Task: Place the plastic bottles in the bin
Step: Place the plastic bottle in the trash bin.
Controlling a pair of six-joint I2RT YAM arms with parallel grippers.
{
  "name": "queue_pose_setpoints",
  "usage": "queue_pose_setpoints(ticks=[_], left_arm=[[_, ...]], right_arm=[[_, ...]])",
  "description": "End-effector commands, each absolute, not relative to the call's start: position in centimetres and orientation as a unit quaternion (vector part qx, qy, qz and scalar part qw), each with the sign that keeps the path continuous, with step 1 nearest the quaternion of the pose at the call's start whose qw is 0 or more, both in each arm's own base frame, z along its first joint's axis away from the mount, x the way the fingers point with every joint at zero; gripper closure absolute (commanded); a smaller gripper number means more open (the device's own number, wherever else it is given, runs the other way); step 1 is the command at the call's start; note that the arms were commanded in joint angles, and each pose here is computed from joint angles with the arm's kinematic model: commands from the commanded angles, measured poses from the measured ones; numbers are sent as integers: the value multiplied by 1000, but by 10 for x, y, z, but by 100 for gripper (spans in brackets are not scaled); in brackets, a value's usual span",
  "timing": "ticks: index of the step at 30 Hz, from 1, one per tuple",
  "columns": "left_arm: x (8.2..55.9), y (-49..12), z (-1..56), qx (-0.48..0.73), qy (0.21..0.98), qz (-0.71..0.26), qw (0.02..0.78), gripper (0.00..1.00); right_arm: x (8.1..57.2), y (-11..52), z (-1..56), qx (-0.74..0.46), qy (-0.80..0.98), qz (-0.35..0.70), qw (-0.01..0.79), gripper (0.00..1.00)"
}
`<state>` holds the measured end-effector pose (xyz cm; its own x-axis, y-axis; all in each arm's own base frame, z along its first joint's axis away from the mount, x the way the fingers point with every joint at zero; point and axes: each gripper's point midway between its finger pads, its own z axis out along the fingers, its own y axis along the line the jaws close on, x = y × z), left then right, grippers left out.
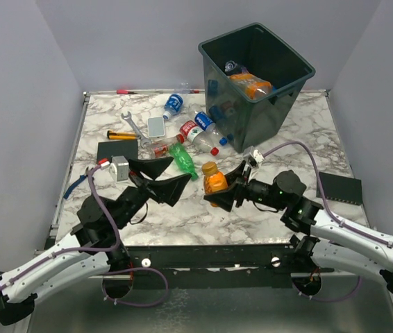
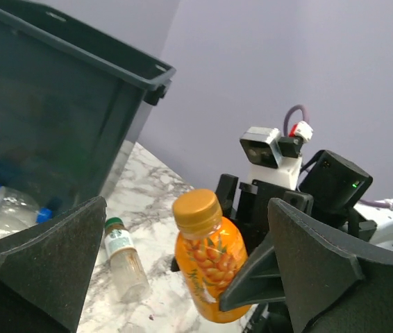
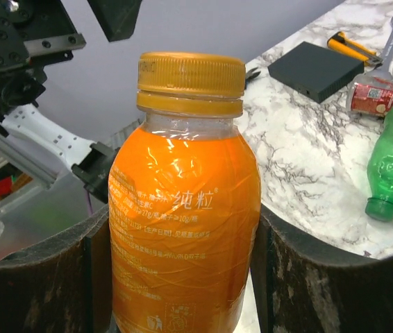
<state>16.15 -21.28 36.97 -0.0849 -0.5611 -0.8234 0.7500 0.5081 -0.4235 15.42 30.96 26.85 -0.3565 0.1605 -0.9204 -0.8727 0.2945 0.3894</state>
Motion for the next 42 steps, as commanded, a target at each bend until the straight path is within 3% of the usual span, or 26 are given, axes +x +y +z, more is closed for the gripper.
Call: queue_pose_setpoints(ticks=[1,5,12,17,20,22,27,29,34,38,42], left_arm=[[150,-248,360,141,568,-526,616,1],[156,-275,337,166,608,-524,573,1],[164,-283,323,164,629,-511,562,2],[158,-296,315,184,636,-524,536,24],[156,-302,303,194,643,-527,520,51],[156,-302,298,189,644,-529,520,64],[158,-288,302,172,627,-525,549,76],[162,-280,309,166,618,-514,571,81],[172,-265,326,178,597,-466,629,86],[156,-281,320,317,559,-429,635,83],[161,-287,287,393,556,-370,632,81]], right_arm=[[155,319,303,-246,574,558,547,62],[151,325,296,-236,569,564,549,61],[146,331,292,-246,562,551,565,62],[147,332,287,-254,567,534,573,61],[146,334,283,-264,575,529,565,44],[145,334,279,-265,586,527,556,32],[137,324,273,-266,614,521,530,1],[132,316,272,-272,632,511,515,0],[118,278,277,-270,668,483,497,0],[131,243,318,-184,681,465,536,0],[143,254,343,-153,719,449,507,3]])
